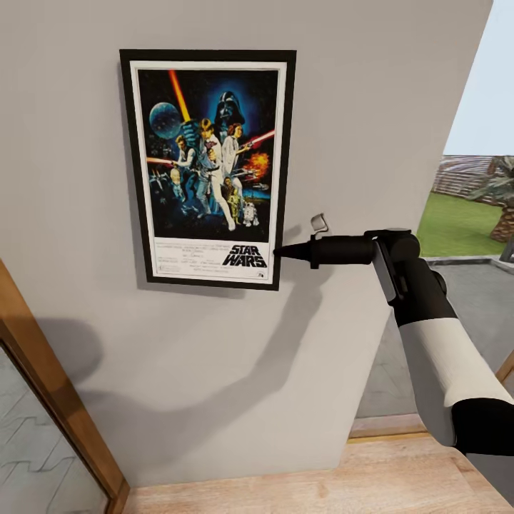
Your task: Pick up the poster from the kitchen countertop and hang it on one of the wall nails in the kitchen.
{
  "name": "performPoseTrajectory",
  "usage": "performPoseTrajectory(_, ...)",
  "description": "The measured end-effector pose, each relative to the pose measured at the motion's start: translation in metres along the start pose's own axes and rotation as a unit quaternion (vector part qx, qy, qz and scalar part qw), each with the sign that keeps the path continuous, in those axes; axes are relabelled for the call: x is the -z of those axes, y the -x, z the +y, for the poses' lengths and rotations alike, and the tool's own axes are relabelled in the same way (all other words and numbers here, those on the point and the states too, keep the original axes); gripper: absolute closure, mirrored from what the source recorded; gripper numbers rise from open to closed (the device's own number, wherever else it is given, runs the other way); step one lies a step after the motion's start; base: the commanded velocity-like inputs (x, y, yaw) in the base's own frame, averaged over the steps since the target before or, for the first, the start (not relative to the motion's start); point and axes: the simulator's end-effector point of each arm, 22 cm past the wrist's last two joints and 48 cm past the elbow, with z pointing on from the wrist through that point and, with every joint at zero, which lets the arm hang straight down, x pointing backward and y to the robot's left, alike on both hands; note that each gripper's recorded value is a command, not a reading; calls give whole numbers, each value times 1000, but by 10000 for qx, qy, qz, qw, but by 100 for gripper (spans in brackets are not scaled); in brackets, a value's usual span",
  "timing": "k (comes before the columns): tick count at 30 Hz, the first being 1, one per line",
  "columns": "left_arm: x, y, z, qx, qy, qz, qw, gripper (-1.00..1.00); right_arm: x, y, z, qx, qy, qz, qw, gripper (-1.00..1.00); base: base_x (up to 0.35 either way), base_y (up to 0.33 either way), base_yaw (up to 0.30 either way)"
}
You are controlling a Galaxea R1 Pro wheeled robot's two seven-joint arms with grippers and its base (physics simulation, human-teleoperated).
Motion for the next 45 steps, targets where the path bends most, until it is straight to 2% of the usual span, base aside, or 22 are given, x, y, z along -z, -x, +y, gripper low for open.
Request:
performPoseTrajectory(33,0,0,0,0,0,0,10000,-100,0,2,2,21,25,-26,10000,100,0,12,0)
performPoseTrajectory(36,1,-3,-2,17,-14,14,10000,-100,6,-1,0,-58,14,-57,10000,100,0,0,0)
performPoseTrajectory(45,1,-3,-2,17,-14,14,10000,-100,6,0,0,-63,30,-72,10000,100,0,0,0)
